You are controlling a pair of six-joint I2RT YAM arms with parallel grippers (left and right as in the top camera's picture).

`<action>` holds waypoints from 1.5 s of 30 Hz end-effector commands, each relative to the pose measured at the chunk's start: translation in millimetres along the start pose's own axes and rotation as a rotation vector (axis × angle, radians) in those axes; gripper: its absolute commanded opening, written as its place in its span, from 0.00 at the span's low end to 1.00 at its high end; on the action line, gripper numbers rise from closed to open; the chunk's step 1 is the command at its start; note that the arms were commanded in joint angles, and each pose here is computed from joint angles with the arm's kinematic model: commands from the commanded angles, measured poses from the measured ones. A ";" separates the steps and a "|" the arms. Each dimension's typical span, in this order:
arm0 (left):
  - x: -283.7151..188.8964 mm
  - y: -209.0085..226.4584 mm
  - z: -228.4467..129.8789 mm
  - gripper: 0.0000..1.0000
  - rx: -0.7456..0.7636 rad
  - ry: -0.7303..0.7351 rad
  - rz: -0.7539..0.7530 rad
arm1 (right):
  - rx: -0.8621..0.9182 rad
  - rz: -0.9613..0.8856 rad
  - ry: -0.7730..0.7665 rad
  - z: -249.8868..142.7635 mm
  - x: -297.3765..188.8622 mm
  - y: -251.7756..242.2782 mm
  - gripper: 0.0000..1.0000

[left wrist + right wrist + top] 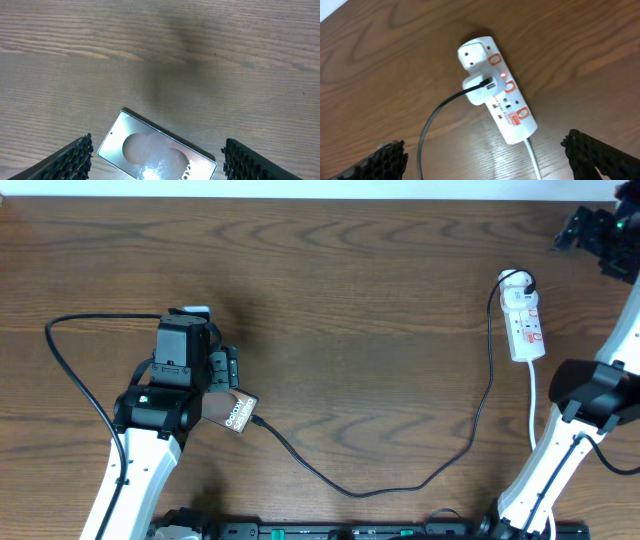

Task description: Plug charger to phone and switch on socket

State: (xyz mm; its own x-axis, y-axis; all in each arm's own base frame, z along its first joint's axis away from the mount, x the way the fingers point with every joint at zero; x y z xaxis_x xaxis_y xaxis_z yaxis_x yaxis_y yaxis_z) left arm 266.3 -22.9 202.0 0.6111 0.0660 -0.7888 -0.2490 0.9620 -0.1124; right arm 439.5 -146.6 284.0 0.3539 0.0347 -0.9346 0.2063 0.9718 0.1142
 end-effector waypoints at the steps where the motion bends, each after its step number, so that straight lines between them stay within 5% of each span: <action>1: -4.5 -2.4 7.8 0.82 -0.013 -0.017 -0.012 | 0.013 -0.006 -0.012 0.6 -5.0 6.1 0.99; 37: -6.3 4.5 -8.1 0.82 -0.001 0.057 0.019 | 0.013 -0.006 -0.012 0.6 -5.0 6.1 0.99; 45: -23.6 13.3 -22.6 0.82 -0.017 -0.040 -0.021 | 0.013 -0.006 -0.012 0.6 -5.0 6.3 0.99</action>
State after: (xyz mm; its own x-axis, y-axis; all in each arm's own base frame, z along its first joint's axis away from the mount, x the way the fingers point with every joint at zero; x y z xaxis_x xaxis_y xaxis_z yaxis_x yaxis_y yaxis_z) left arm 243.7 -19.4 205.7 0.6084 0.0660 -0.7909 -0.2491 0.9620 -0.1114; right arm 441.0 -141.9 283.9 0.3526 0.0369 -0.9351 0.2084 0.9710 0.1169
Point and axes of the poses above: each gripper's point midway between its finger pads, its own x axis out along the fingers, its own y axis along the line the jaws close on, z = x × y, the point moved 6 cm from there along -x, back along the fingers, and after that the axes turned 14 degrees about -x, right-handed, at the moved point
